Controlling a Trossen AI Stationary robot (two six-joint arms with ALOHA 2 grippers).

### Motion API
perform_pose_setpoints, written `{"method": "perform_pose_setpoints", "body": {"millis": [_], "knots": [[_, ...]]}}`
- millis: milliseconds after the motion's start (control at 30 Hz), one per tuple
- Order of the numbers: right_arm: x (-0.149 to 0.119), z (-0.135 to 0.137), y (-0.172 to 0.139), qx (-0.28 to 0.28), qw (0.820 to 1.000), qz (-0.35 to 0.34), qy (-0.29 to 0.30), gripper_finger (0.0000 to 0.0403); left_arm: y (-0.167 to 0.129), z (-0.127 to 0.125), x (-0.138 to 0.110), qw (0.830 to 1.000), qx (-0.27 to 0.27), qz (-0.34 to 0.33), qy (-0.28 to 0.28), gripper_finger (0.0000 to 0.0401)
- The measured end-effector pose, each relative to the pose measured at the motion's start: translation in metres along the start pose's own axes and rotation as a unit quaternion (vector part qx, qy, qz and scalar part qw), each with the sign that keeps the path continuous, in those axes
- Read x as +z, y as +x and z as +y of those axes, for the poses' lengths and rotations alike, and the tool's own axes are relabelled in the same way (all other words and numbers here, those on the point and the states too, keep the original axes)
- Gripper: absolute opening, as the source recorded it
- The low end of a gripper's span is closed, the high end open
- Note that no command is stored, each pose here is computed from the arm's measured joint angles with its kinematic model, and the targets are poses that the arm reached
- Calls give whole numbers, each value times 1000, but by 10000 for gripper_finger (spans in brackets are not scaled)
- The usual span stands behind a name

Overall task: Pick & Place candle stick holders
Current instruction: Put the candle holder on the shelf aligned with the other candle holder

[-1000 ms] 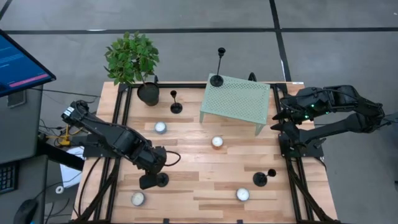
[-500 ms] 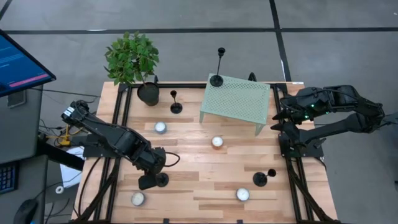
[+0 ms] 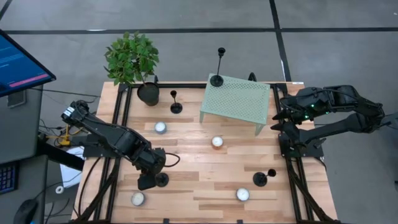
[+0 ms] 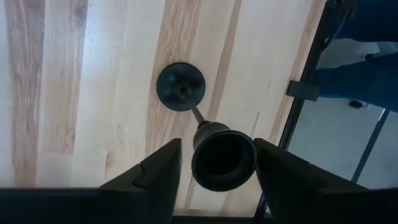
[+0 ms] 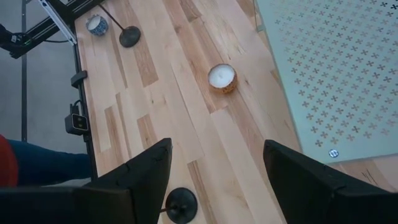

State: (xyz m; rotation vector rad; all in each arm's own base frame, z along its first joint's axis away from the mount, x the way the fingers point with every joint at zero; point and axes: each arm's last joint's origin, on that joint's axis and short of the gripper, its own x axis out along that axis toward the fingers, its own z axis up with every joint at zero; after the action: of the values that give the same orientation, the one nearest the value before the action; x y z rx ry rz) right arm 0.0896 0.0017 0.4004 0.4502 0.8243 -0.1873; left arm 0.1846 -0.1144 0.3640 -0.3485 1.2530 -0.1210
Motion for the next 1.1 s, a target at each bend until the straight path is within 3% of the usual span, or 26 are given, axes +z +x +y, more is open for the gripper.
{"method": "perform_pose_setpoints", "body": {"millis": [233,567,833,1100], "knots": [[0,0,0,0,1000,0,0,244,0,0,1,1000,-1,-2,1,133],[0,0,0,0,1000,0,0,244,-6,7,11,999,-4,-24,-39,141],[0,0,0,0,1000,0,0,244,-46,23,37,988,-12,-121,-98,138],[0,0,0,0,1000,0,0,244,-89,41,69,944,-26,-291,-151,139]]}}
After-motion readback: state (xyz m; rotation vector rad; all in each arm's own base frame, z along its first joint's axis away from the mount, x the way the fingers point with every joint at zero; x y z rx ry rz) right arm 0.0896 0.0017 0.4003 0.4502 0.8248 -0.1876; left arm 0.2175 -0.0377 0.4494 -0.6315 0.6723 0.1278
